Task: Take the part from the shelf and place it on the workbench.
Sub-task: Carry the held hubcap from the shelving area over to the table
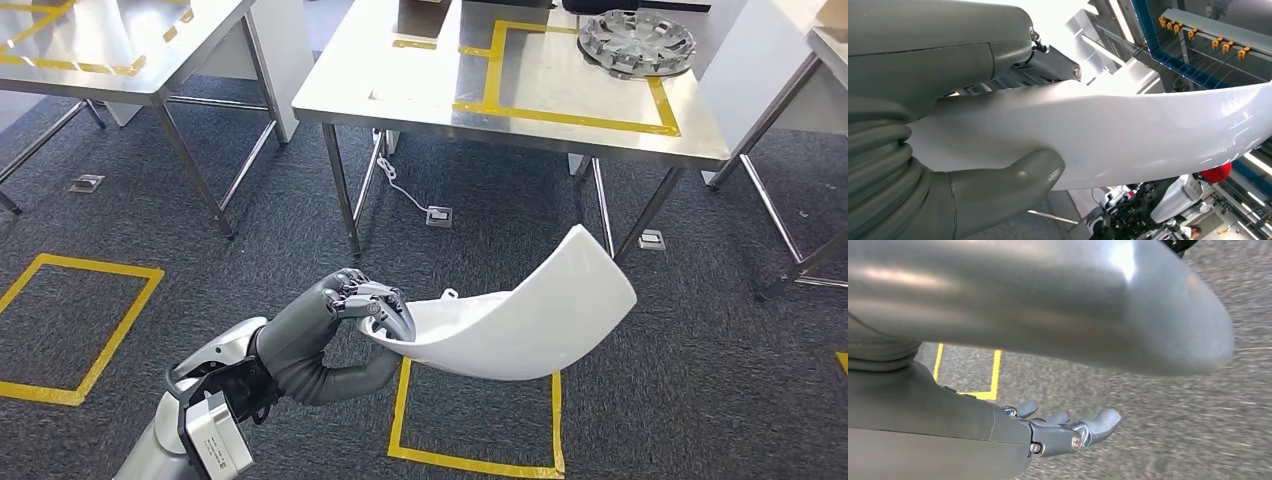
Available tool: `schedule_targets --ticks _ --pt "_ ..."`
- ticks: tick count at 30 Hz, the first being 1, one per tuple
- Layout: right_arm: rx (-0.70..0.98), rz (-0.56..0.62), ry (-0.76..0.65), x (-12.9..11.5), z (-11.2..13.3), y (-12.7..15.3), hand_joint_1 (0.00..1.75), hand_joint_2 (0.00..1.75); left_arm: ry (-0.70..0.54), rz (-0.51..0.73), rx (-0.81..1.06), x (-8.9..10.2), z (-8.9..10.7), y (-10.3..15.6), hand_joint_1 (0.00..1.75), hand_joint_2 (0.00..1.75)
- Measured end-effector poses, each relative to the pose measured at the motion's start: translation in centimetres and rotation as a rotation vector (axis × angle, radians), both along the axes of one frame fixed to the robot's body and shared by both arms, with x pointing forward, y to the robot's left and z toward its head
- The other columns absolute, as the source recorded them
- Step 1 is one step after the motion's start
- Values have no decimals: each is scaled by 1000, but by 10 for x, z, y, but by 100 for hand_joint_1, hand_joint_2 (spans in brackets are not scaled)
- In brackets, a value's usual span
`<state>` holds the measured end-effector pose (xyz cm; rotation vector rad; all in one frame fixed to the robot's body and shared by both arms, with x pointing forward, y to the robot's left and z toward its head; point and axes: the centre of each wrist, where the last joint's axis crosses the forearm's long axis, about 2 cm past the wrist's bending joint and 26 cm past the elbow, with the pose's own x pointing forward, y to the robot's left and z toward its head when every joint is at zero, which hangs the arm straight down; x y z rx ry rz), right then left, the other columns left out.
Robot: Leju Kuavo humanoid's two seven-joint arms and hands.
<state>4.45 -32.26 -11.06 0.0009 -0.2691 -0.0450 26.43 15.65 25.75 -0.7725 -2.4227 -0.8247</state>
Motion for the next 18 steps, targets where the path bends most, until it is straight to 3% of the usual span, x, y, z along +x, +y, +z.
schedule_targets --ticks 18 --pt "8 6 12 2 0 0 0 0 -5 -24 20 -3 -4 -2 175 175"
